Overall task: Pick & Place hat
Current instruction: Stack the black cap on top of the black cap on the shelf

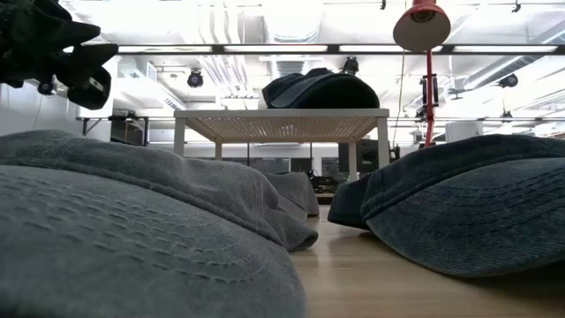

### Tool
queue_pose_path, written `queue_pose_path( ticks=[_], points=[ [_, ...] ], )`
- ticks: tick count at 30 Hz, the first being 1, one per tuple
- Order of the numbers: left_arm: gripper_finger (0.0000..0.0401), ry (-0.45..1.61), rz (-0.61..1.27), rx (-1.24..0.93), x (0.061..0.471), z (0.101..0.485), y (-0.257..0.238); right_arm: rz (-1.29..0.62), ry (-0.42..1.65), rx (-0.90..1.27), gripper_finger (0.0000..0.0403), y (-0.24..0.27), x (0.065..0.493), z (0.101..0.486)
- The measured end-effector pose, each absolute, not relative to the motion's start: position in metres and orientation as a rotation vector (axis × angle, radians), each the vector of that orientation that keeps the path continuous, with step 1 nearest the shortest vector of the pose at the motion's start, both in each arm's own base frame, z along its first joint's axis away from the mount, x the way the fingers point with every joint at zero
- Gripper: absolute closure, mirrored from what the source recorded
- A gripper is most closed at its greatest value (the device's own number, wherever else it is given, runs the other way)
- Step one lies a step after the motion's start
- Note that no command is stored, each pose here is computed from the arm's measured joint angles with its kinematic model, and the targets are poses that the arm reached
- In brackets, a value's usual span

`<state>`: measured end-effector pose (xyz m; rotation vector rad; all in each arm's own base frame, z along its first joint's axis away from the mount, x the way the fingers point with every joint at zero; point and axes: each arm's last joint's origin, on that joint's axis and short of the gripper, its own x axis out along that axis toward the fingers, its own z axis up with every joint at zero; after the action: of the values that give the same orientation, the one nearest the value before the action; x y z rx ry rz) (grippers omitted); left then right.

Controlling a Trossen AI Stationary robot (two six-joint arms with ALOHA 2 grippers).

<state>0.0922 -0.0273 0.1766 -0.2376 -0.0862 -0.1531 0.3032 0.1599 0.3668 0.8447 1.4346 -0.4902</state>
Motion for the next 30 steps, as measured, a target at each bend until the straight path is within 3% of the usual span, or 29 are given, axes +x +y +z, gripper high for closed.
queue_pose_path(
  ticks=[16, 26, 30],
  points=[
    [0.0272, -0.084, -0.16, -0.266, 0.092, 0.177, -0.027, -0.684, 1.65, 0.705, 0.0211, 0.17, 0.289, 0.297],
    [0.0272, -0.079, -0.163, -0.337, 0.092, 0.177, -0.027, -0.756, 1.726, 0.617, 0.02, 0.163, 0.276, 0.263],
    [0.0272, -0.075, -0.167, -0.381, 0.092, 0.177, -0.027, -0.692, 1.665, 0.672, 0.02, 0.159, 0.269, 0.262]
  ],
)
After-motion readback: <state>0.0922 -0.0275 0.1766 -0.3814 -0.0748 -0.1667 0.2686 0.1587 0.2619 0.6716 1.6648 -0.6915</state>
